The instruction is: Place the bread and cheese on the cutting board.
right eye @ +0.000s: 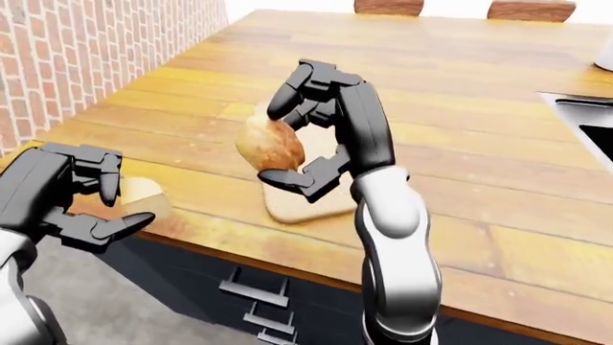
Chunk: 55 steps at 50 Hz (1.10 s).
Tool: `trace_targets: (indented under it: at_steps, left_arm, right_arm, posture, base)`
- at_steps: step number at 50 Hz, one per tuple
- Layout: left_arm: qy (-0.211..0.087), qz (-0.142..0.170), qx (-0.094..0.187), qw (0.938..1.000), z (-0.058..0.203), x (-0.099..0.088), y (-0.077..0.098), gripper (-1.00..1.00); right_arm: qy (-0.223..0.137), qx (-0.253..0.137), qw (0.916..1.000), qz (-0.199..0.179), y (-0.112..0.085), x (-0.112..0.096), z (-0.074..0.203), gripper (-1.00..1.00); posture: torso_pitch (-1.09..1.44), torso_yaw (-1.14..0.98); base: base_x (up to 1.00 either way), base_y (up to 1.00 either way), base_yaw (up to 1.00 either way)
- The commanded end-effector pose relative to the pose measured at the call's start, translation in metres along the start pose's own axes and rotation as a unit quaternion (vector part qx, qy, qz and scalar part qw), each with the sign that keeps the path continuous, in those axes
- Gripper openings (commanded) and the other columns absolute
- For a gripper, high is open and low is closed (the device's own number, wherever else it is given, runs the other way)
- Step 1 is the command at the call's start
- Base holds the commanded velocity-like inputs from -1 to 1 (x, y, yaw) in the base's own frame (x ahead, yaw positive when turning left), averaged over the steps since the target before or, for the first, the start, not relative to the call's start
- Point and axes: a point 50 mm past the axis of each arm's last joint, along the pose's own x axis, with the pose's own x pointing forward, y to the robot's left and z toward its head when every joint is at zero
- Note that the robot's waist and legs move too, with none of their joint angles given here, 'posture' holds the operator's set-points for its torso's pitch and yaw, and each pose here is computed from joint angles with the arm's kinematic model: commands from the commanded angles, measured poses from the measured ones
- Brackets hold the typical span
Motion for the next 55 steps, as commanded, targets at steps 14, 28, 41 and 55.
trace_targets:
  at_steps: [14, 28, 41, 55]
  left_arm:
    - [-0.026, 0.020, 0.012, 0.9994, 0.007, -0.003, 0.003, -1.00]
    - [-0.026, 0.019, 0.012, 0.9994, 0.008, -0.001, 0.003, -1.00]
    - [-0.031, 0.019, 0.011, 0.9993, 0.010, -0.003, 0.005, -1.00]
    - [-0.029, 0.017, 0.011, 0.9994, 0.009, -0.002, 0.002, -1.00]
  right_arm:
    - [-0.037, 0.002, 0.9993, -0.006, -0.002, -0.003, 0.010, -1.00]
    - [-0.042, -0.020, 0.9989, 0.000, 0.002, -0.003, 0.011, -1.00]
    - [-0.026, -0.041, 0.9988, -0.007, 0.002, 0.008, 0.017, -1.00]
    - [0.044, -0.106, 0.9904, -0.078, -0.023, 0.030, 0.002, -1.00]
  posture:
    - [0.00, 0.00]
    - [0.00, 0.00]
    - [0.00, 0.00]
    - [0.00, 0.00]
  base:
    - [0.00, 0.00, -0.51]
    - [0.00, 0.00, -0.14]
    - [0.00, 0.00, 0.00]
    - [0.00, 0.00, 0.00]
